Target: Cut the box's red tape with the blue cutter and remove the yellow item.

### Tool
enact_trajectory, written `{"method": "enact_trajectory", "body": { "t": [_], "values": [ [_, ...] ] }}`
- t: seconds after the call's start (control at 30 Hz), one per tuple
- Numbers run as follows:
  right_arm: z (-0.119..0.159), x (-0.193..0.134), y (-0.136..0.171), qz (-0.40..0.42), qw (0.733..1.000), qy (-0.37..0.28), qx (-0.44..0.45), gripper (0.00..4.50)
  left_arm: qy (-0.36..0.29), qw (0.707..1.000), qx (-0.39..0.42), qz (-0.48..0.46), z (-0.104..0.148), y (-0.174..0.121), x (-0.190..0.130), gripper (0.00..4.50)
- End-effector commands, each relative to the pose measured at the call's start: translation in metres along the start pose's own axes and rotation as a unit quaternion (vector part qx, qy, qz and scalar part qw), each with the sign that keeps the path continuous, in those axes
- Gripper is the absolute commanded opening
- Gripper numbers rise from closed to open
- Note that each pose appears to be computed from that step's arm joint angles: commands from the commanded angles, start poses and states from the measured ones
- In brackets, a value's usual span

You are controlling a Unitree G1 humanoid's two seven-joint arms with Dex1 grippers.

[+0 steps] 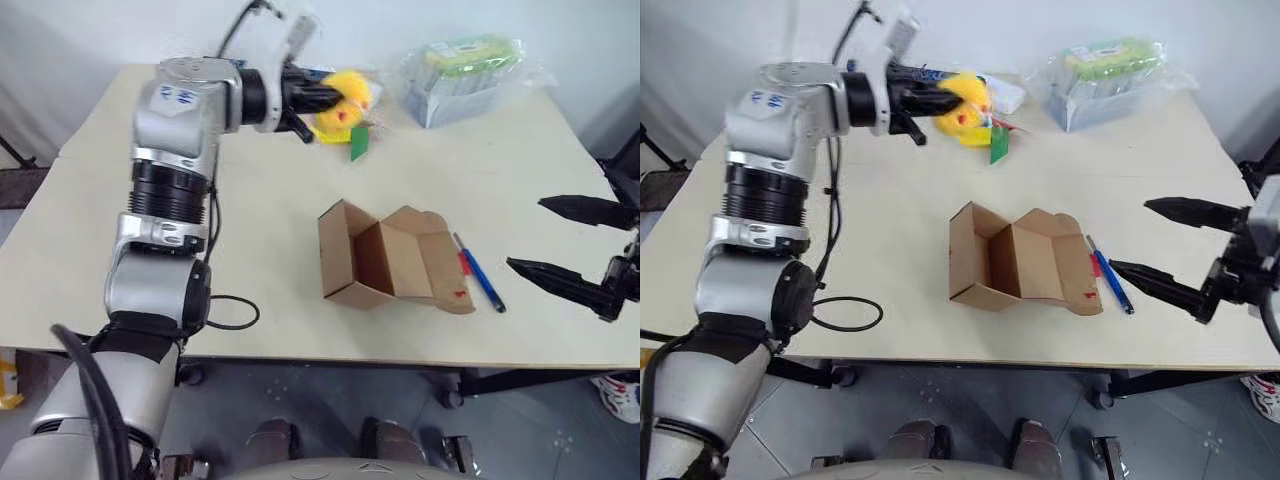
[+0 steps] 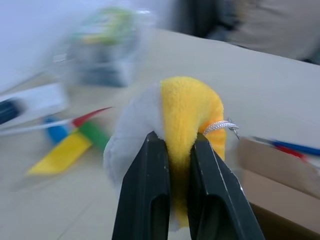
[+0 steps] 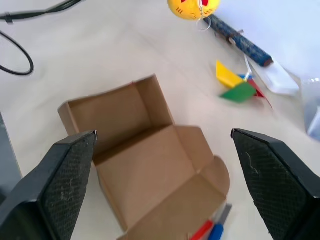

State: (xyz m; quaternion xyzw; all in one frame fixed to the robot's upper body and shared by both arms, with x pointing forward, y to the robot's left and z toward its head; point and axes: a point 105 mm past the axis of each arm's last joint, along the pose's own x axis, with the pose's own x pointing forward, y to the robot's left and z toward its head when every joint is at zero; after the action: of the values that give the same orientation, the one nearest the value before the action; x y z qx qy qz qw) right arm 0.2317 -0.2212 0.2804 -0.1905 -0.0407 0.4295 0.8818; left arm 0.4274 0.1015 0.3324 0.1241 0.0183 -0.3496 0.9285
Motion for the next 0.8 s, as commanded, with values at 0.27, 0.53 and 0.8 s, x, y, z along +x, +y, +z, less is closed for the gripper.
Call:
{"method": "enact_trajectory", "body": {
  "t": [0.27, 0.53, 0.8],
  "values": [
    [0.007, 0.027, -0.024, 0.065, 0.997, -0.034, -0.003, 4.5, 0.186, 0.952, -0.055, 0.236, -0.122, 0.066, -0.082, 0.1],
    [0.008, 0.046, -0.033, 0.102, 0.994, -0.041, -0.015, 4.5, 0.246, 0.93, -0.07, 0.264, -0.147, 0.065, -0.114, 0.81],
    [0.007, 0.05, -0.039, 0.112, 0.993, -0.04, -0.021, 4.5, 0.243, 0.941, -0.08, 0.22, -0.135, 0.055, -0.136, 3.27]
  ]
}}
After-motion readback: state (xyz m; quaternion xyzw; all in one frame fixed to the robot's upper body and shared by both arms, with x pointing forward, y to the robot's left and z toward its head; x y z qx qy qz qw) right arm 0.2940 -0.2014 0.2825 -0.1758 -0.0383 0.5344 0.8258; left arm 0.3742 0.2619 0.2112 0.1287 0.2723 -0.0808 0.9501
